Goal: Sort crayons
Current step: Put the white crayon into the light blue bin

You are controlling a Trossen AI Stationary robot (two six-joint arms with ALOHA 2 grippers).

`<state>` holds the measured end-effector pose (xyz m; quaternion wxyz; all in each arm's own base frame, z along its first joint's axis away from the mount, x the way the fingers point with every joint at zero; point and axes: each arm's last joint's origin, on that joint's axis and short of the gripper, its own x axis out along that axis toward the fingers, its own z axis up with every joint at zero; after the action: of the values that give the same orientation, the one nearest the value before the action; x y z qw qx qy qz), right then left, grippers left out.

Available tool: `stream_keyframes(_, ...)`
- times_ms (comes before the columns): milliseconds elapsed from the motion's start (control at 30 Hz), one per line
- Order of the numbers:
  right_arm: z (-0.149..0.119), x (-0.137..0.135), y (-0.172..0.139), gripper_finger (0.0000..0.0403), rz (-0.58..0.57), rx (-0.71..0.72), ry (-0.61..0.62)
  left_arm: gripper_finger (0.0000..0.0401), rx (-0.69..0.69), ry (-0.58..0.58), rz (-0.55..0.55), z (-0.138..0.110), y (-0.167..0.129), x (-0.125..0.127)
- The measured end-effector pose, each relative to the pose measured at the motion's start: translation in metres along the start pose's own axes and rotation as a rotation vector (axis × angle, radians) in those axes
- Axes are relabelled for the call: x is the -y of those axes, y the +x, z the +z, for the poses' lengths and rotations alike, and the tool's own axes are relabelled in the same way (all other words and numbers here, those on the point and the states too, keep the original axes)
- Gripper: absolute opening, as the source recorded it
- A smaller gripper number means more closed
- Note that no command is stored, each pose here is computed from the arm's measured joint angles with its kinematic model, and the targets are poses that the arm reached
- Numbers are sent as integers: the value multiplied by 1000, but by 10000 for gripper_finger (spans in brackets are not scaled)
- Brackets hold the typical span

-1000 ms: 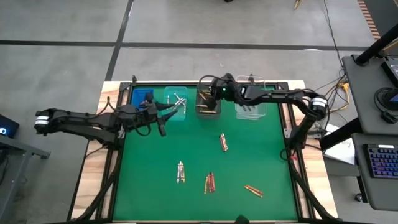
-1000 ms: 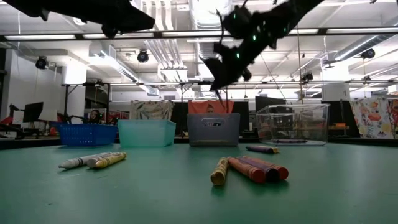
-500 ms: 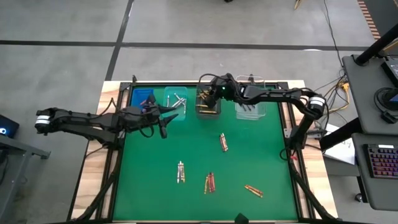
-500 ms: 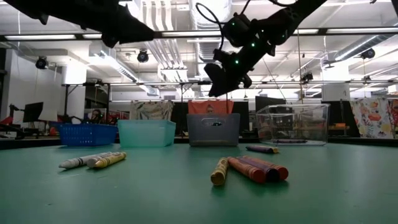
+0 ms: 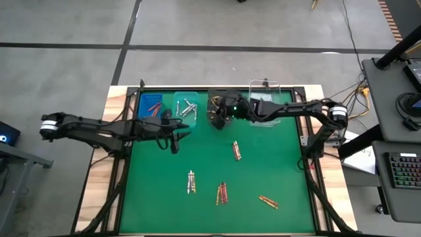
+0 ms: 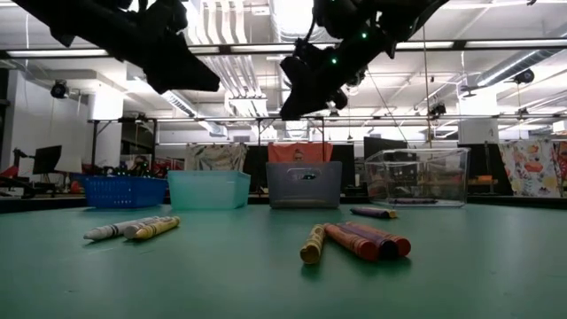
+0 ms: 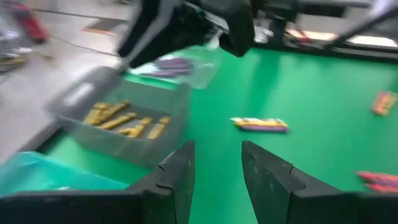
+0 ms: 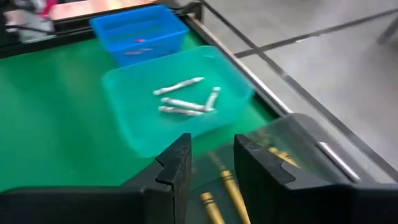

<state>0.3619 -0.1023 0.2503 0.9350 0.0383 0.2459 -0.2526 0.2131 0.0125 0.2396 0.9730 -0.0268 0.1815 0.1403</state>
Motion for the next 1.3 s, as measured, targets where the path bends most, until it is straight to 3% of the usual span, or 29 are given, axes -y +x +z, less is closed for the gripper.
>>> stream_keyframes(233, -1, -27, -15, 102, 66, -51, -50, 114, -108, -27, -177, -10, 7, 6)
stream_keyframes(433, 0, -40, -30, 102, 82, -193, -59, 114, -252, -178, -156, -22, 5, 5)
stream_keyframes(567, -6, -48, -38, 100, 94, -311, 7, 114, -291, -245, -139, -25, 4, 5)
stream_keyframes(800, -24, -59, -51, 100, 148, -536, 164, 114, -274, -248, -142, -24, 5, 5)
stream_keyframes(1033, -41, -64, -64, 100, 78, -721, 254, 114, -206, -190, -161, -18, 6, 6)
stream_keyframes(1300, -56, -74, -66, 100, -6, -806, 354, 114, -105, -105, -179, -9, 7, 6)
